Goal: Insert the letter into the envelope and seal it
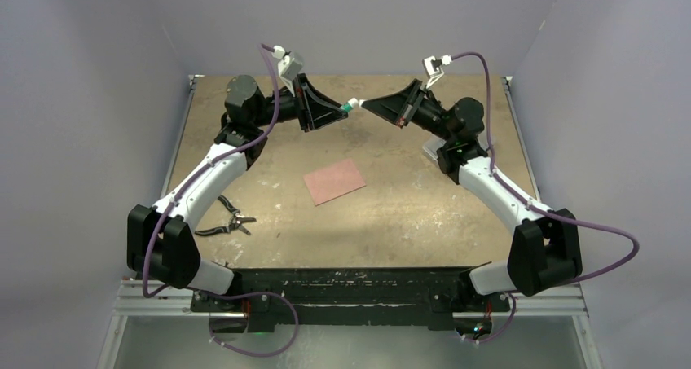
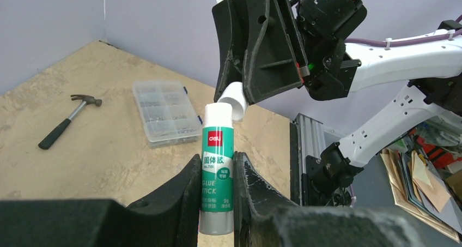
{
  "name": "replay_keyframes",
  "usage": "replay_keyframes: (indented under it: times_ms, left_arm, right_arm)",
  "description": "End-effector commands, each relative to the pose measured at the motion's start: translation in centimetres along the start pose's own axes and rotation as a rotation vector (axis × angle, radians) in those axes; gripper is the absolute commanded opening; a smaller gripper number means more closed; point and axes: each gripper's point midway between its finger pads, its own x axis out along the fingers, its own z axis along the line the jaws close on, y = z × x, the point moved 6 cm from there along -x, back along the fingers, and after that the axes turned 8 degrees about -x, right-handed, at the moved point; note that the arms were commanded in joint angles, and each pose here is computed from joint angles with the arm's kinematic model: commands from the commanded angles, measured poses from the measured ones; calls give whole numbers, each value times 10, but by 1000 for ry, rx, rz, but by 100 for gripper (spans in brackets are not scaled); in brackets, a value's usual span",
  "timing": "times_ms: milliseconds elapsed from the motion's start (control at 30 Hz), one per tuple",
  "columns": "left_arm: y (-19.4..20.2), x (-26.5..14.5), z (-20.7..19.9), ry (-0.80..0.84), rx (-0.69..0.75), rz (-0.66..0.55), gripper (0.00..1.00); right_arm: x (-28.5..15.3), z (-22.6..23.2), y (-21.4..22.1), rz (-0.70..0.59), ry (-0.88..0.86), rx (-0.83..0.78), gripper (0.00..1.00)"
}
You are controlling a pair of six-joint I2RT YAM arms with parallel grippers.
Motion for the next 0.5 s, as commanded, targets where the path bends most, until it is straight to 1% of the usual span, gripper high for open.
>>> replay_keyframes:
  times_ms: [0,167,467]
  left_arm:
    - [-7,-1,-14,46,49,-5,0]
    - [-8,0,-17,60,50,0,0]
    - [-10,1,-17,58,60,-7,0]
  right_arm:
    - [5,25,-18,-39,-89,-59,0]
    - [8,28,-17,-30,-108,-46,0]
    - [13,26,-16,-25,-78,-58,0]
